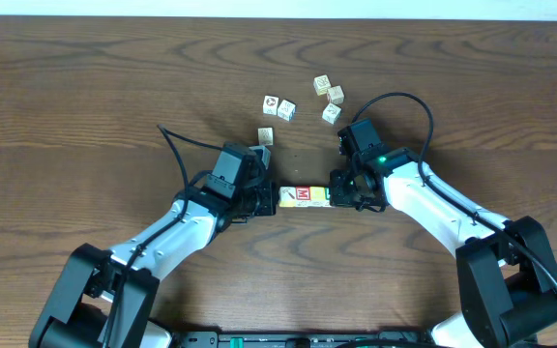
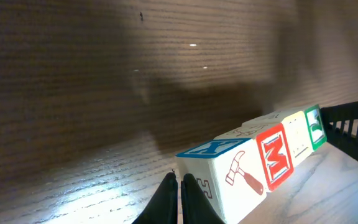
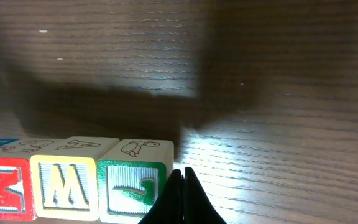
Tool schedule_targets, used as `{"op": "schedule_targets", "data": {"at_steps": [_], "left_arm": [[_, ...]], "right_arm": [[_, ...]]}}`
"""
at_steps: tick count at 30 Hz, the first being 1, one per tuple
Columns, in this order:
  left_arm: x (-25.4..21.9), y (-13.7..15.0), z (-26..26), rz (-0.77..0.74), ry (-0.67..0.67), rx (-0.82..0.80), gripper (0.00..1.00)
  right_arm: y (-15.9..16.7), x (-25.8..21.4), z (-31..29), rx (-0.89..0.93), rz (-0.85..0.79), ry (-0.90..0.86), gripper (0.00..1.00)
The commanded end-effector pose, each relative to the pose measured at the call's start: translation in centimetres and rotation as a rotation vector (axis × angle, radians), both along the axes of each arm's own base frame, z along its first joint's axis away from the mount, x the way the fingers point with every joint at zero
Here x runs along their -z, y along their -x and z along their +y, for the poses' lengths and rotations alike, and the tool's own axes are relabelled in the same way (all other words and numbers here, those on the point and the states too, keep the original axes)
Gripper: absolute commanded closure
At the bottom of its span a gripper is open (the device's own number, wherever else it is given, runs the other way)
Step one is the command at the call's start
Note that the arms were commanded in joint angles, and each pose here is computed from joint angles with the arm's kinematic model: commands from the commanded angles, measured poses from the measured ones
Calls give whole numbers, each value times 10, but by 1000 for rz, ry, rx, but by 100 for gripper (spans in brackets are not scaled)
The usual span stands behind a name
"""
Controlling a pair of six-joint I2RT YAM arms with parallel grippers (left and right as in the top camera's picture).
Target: Lift 4 blocks
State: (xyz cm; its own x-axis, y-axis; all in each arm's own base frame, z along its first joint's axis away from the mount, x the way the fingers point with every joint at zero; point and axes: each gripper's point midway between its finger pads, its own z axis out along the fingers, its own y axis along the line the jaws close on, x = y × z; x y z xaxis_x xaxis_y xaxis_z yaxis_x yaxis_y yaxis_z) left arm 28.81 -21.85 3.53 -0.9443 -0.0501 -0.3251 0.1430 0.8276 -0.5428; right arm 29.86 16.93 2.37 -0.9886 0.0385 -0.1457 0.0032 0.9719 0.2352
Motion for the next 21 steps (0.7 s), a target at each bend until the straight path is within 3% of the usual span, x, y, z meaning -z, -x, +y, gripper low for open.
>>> {"op": "schedule_targets", "data": {"at_steps": [1, 21], "left_arm": [[-22, 23, -47, -1, 117, 170, 93], [10, 32, -44, 75, 54, 168, 93]], "right_arm": [[22, -15, 58, -133, 56, -217, 99], [24, -14, 57, -135, 64, -209, 99]]}}
